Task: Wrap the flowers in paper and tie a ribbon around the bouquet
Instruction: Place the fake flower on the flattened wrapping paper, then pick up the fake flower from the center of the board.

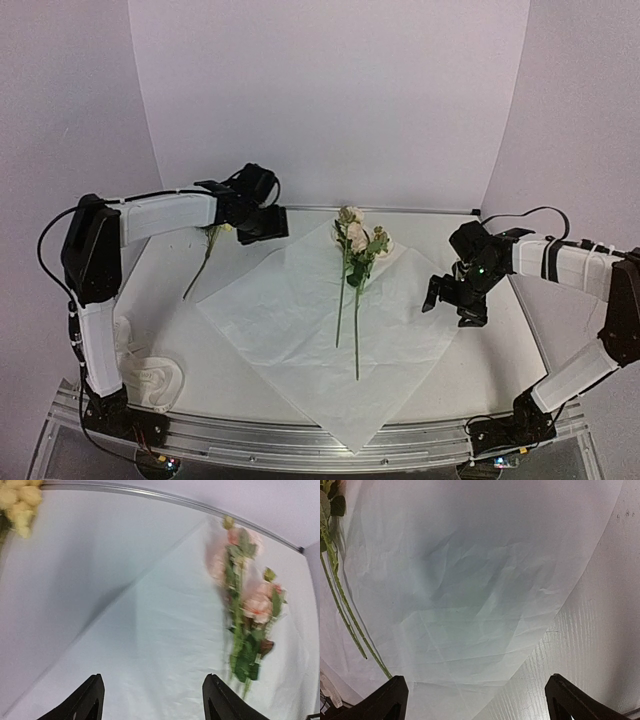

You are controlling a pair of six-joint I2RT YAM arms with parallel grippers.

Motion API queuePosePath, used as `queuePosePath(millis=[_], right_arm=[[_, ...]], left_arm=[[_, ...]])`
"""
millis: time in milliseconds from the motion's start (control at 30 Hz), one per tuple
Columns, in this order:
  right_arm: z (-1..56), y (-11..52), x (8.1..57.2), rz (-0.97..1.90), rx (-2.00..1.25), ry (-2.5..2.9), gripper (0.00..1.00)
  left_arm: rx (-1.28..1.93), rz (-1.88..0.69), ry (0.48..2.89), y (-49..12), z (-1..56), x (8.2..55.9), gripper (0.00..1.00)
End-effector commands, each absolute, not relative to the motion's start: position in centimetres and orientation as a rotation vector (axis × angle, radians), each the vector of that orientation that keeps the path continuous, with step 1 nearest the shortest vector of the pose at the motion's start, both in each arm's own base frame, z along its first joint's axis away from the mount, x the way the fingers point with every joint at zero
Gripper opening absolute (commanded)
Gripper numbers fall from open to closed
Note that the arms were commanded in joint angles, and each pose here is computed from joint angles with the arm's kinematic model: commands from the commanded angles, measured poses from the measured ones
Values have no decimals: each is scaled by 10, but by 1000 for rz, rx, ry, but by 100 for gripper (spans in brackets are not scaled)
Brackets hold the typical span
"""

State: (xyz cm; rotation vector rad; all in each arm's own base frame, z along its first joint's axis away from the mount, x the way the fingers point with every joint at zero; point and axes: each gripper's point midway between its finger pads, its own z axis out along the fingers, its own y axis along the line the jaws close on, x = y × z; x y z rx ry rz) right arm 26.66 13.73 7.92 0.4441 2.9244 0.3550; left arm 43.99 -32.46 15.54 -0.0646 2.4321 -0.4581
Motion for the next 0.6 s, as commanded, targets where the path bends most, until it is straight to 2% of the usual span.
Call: queuePosePath(millis=[0, 333, 567], right_arm=[[86, 139, 274, 358, 421, 2912, 98], [88, 142, 277, 373, 406, 2910, 98], [89, 140, 277, 364, 396, 2902, 98]], left_arm=[[-61, -247, 2375, -232, 156, 471, 69], [-65, -61, 2423, -138, 119, 523, 66], [-32, -47, 2486, -111, 73, 550, 64]])
